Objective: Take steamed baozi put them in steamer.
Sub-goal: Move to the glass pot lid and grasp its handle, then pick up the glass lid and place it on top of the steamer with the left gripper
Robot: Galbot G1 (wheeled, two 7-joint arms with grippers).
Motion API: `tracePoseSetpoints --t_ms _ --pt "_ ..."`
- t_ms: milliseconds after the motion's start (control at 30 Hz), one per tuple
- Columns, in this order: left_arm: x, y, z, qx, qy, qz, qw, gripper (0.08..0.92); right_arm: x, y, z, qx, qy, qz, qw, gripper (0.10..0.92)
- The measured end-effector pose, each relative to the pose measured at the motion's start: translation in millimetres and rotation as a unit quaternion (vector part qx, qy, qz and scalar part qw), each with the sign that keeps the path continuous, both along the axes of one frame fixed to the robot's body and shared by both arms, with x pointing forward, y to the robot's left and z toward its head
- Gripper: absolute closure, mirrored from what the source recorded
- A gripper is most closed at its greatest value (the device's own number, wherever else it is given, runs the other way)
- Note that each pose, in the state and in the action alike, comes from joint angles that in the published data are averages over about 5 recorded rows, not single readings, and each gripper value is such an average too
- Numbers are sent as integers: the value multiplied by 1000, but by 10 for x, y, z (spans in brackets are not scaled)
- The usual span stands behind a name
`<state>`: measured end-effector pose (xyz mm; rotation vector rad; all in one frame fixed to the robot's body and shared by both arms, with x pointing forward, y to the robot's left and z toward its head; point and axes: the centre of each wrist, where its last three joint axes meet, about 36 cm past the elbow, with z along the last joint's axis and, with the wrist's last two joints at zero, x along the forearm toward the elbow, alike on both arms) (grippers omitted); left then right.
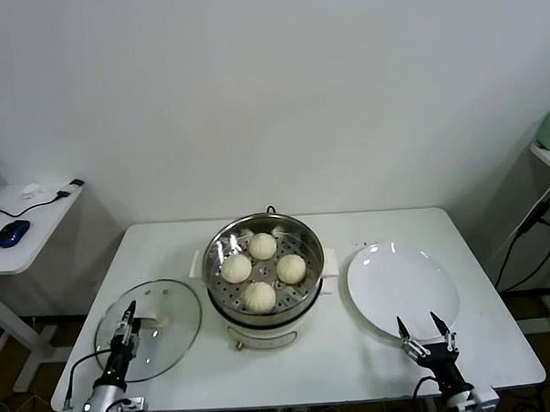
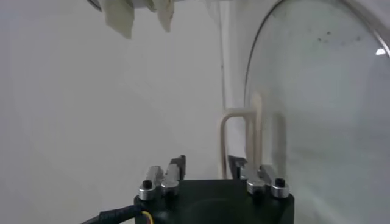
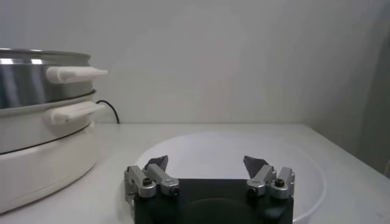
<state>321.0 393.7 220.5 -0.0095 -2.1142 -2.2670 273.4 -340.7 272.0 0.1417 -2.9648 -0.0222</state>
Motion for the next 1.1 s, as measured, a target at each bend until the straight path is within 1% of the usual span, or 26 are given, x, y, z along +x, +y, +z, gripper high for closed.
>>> tracePoseSetpoints --t_ms 367,467,600,700,800,933,1100 --pt "70 -37 -51 -9 0 7 1000 829 -8 21 -8 0 0 2 1000 200" --pt "72 -44 -39 -12 -1 11 1000 867 -20 26 -5 0 -1 3 1000 200" --pt "79 -52 47 -21 -6 24 999 869 -34 24 12 -2 -3 4 1000 200" --pt "90 -85 175 -33 -13 42 999 869 -41 20 32 -5 -4 3 1000 200" --pt "101 -122 361 -43 -19 67 997 869 -37 11 60 -11 -4 0 1000 200" --pt "126 -178 696 -44 -26 99 994 869 -11 -3 113 -21 -4 -4 1000 200" --pt "188 -332 1174 -43 -38 124 991 869 26 4 177 -34 -1 -12 999 200"
